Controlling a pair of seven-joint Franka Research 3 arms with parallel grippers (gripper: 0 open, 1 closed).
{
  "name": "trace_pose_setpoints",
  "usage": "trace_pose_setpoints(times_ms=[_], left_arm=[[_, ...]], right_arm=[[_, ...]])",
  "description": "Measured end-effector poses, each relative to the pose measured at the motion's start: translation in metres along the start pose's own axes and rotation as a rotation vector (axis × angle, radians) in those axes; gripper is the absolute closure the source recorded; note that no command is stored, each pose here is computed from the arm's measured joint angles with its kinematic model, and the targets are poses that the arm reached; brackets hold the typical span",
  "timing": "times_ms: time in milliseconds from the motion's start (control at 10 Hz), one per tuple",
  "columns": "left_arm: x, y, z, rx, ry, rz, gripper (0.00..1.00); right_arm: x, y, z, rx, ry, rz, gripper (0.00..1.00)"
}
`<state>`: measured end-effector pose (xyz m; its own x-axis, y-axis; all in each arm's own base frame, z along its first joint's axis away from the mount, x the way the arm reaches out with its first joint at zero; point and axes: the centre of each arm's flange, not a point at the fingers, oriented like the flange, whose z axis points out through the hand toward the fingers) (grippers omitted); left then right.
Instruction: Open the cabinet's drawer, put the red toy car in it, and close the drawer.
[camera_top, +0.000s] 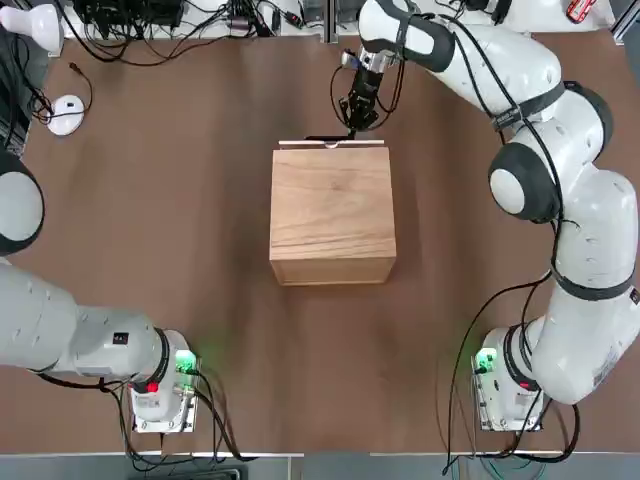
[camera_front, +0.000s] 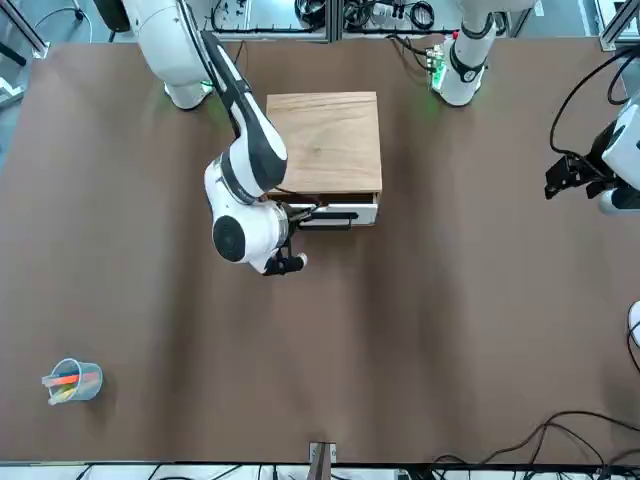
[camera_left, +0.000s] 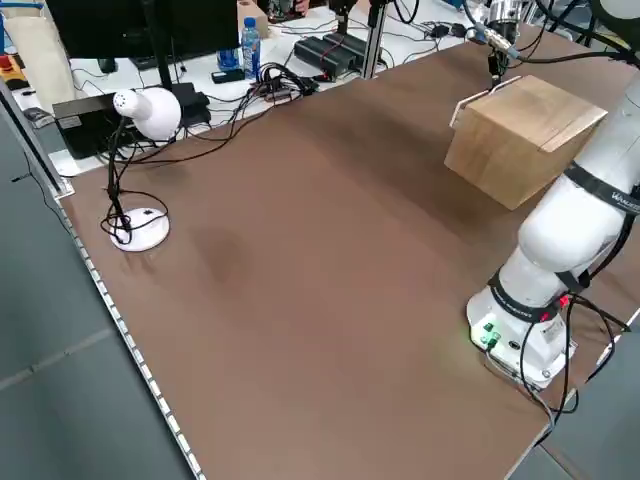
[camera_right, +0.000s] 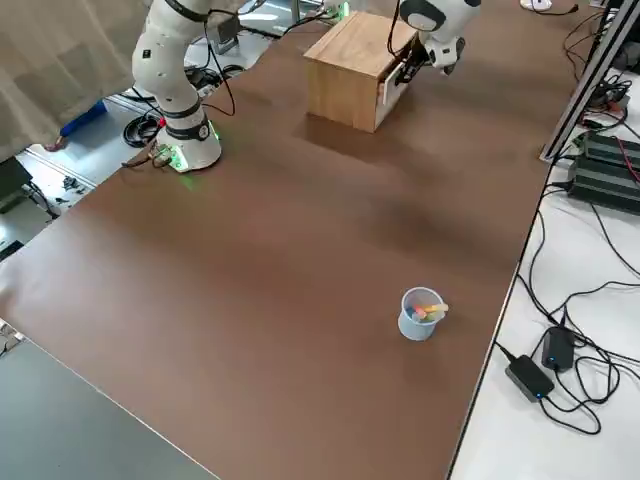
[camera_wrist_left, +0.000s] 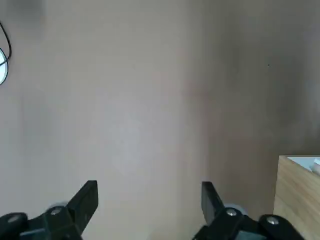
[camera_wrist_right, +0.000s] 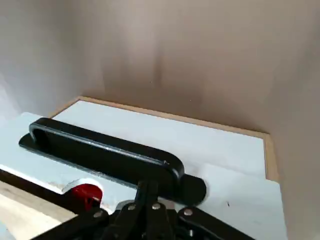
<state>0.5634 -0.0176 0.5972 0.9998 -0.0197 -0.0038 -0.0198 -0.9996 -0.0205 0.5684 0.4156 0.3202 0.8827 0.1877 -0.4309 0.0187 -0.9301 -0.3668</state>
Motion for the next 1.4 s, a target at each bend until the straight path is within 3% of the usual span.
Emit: trace_pose_setpoints(times_ms=[500,1000,1200,1400], left_arm=[[0.001,0.0,-0.001,0.0,0.005,0.0,0.07],[0.001,0.001,-0.001,0.0,0.005,0.001,0.05],[0.001,0.001,-0.001,0.0,0.005,0.001,0.05],[0.001,0.0,-0.001,0.0,0.006,0.001,0.05]], right_arm=[[-0.01,0.0,0.008,-0.008,-0.085,-0.001,0.99],[-0.01,0.001,0.007,-0.002,-0.089,0.002,0.96],[-0.008,-0.002,-0.011,0.012,-0.046,-0.004,0.91],[0.002,0.01,-0.052,0.048,0.041,0.008,0.84]])
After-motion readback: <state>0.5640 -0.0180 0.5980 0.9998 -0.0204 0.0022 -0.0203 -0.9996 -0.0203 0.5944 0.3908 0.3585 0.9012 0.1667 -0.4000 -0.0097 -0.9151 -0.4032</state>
